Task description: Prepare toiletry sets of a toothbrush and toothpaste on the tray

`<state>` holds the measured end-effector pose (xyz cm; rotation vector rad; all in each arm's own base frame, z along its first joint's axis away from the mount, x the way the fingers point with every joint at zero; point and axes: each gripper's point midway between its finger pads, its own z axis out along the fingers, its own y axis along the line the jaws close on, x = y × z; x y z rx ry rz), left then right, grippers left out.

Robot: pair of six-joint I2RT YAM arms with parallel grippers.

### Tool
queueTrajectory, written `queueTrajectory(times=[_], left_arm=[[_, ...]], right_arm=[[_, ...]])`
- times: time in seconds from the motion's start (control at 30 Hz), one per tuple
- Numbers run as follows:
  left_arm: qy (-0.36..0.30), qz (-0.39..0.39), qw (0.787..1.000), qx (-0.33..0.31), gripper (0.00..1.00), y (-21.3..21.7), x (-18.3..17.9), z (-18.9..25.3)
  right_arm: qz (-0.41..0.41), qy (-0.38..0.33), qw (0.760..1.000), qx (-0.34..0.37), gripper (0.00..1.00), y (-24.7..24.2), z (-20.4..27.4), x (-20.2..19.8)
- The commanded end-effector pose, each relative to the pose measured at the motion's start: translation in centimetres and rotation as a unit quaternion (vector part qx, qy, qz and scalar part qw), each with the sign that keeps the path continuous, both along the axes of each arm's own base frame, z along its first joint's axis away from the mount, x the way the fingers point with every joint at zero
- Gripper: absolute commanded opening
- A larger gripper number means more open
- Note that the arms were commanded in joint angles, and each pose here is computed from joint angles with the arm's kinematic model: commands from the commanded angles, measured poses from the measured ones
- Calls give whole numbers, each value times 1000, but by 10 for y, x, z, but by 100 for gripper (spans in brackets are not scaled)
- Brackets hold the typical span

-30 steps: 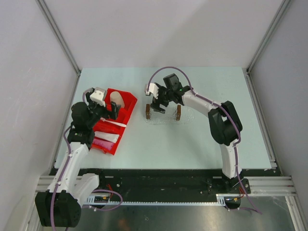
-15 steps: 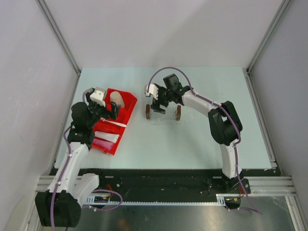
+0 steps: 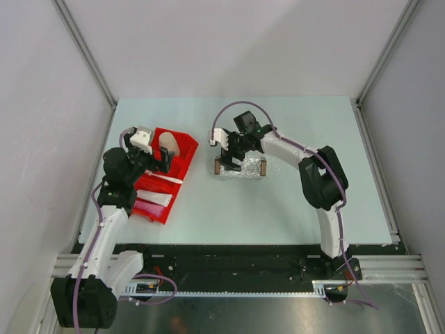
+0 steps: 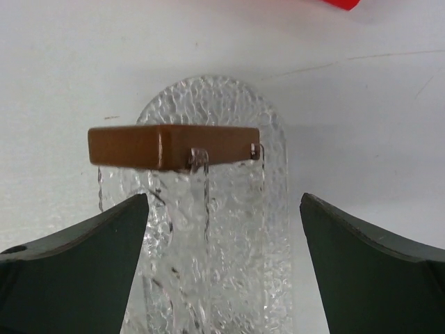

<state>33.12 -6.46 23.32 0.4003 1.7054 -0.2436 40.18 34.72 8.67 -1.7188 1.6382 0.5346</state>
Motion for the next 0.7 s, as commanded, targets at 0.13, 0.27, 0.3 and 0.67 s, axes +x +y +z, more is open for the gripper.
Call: queueTrajectory(times=[0.13,0.27,0.3,0.67], left_arm=[[-20,-15,999,20,100,0,0,3],[-20,-16,999,20,100,-1,0,3],[-20,-16,999,20,100,-1,0,3],[-21,-16,999,20,100,-1,0,4]], right_arm=[[-15,8,1000,-19,96,-5,-1,8],[-14,15,1000,-17,91,-4,1,10],[-13,18,1000,-13,90,-3,2,10],[-27,69,997,-1,86,-3,12,19]])
